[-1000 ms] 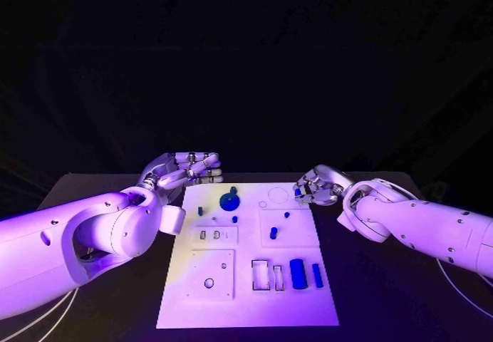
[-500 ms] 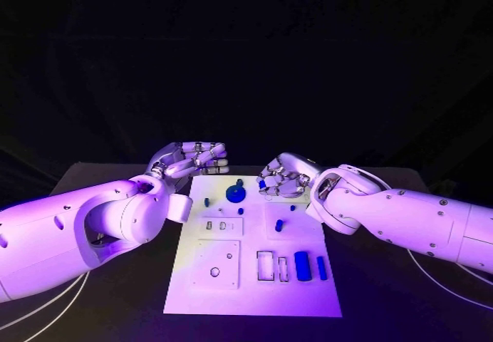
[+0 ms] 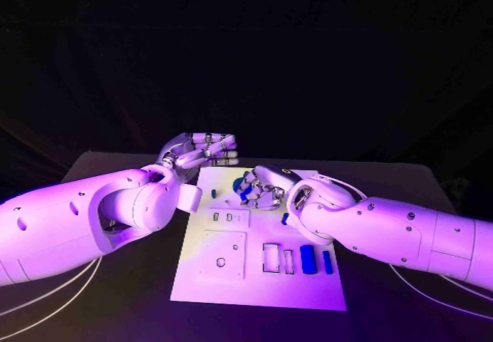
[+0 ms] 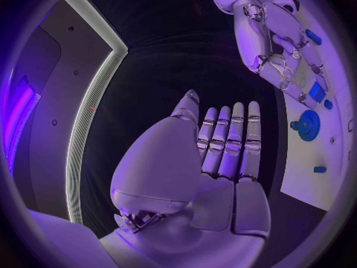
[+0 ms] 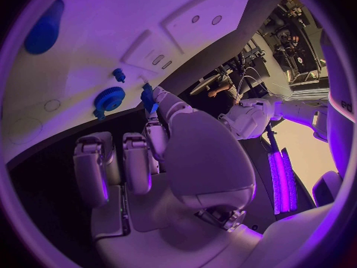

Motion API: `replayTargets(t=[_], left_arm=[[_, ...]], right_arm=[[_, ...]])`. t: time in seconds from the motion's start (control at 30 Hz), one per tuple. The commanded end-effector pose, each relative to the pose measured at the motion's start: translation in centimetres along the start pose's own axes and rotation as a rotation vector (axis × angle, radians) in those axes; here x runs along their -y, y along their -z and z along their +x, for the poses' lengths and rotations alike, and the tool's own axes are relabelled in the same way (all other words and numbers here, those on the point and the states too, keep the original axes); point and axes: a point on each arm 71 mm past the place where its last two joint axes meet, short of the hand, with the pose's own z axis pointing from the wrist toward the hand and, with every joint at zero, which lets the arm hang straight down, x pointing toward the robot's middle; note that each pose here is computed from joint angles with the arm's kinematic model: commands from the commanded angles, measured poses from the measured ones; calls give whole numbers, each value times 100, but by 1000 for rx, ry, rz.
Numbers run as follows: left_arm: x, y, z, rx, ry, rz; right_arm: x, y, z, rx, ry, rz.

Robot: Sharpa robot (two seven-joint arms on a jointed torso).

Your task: Assemble the parts on the task board

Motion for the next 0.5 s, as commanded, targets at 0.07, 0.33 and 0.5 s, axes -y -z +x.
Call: replayTargets(t=[0.07,0.33,0.5], left_arm=[[10,-5,24,-11,7,8],[10,-10,13,-6,5,9],[10,-12,11,-5,5,10]], right_arm=[[-43,-20,140,-27,66,12],[-98,-41,303,-50,62,17],[-121,-50,352,-61,58,15]])
